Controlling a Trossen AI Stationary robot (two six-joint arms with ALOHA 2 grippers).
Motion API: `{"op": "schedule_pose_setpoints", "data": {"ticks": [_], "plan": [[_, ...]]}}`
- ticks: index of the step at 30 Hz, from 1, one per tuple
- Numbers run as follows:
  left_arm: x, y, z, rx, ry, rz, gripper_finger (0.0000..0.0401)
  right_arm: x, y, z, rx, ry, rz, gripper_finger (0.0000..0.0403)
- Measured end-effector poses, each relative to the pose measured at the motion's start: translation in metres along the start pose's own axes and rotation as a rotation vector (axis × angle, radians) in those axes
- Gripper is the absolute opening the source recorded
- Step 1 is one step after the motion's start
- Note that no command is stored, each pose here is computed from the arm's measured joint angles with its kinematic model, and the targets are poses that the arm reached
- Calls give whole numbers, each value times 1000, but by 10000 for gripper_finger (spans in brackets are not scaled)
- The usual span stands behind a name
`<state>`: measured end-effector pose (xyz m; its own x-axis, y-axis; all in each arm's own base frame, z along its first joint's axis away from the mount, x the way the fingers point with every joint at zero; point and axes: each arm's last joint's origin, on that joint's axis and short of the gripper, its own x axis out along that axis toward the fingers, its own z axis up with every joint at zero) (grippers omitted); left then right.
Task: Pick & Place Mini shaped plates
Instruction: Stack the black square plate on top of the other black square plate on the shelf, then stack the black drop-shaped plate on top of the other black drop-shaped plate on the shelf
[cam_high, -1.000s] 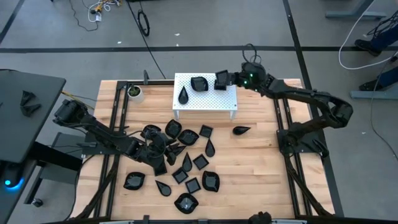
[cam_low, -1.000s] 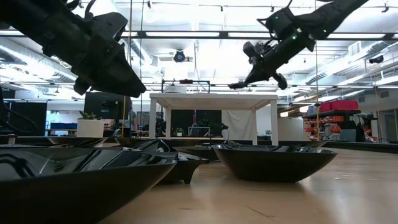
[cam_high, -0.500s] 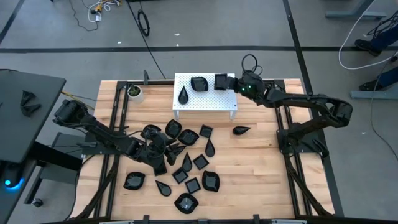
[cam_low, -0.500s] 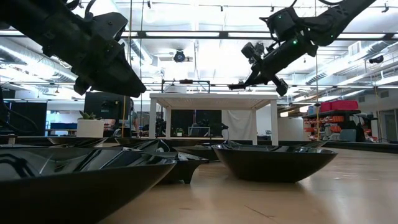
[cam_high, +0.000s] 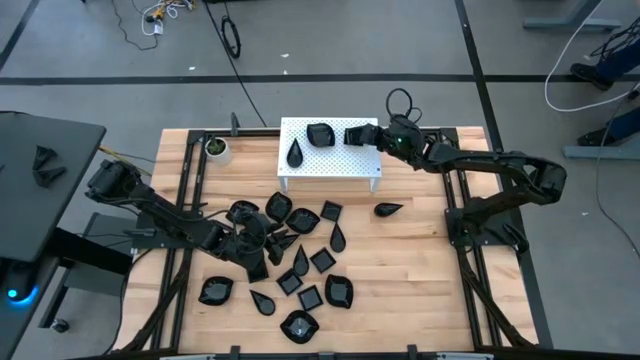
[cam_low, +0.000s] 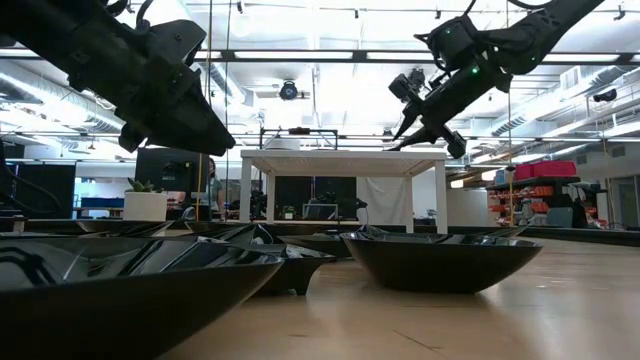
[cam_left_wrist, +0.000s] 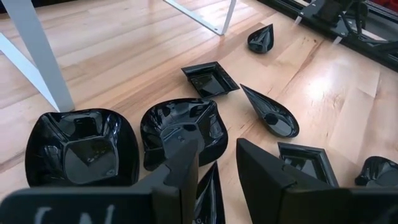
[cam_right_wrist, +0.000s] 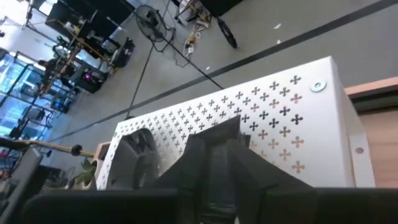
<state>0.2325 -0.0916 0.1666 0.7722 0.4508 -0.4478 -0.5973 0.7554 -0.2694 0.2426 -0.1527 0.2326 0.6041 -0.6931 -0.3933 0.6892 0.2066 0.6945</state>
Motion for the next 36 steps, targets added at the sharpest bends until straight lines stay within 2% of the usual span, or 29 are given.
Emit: {"op": "schedule_pose_setpoints", "data": {"ticks": [3,7,12,16,20,22,24,28,33,36], "plan": [[0,0,0,0,0,0,115,0,1,-1,-47,43,36,96],[0,0,0,-1,0,0,115,-2,4,0,-205,93,108,112],[0,0,0,0,0,0,115,-15,8,13,-262,33,135,109],[0,0,0,-1,0,0,115,-28,6,18,-266,5,57,86],[0,0,0,-1,-1,0,115,-27,-5,13,-295,51,-52,41],[0,0,0,-1,-1,0,115,-22,-7,10,-306,69,-68,15],[0,0,0,-2,-1,-1,115,-17,-10,6,-312,105,-69,6],[0,0,0,-4,-3,-1,115,-8,-11,0,-310,158,-33,13],[0,0,1,-5,-10,4,115,-6,-2,2,-361,160,102,3],[0,0,1,-5,-12,5,115,-7,2,4,-367,149,145,6]]}}
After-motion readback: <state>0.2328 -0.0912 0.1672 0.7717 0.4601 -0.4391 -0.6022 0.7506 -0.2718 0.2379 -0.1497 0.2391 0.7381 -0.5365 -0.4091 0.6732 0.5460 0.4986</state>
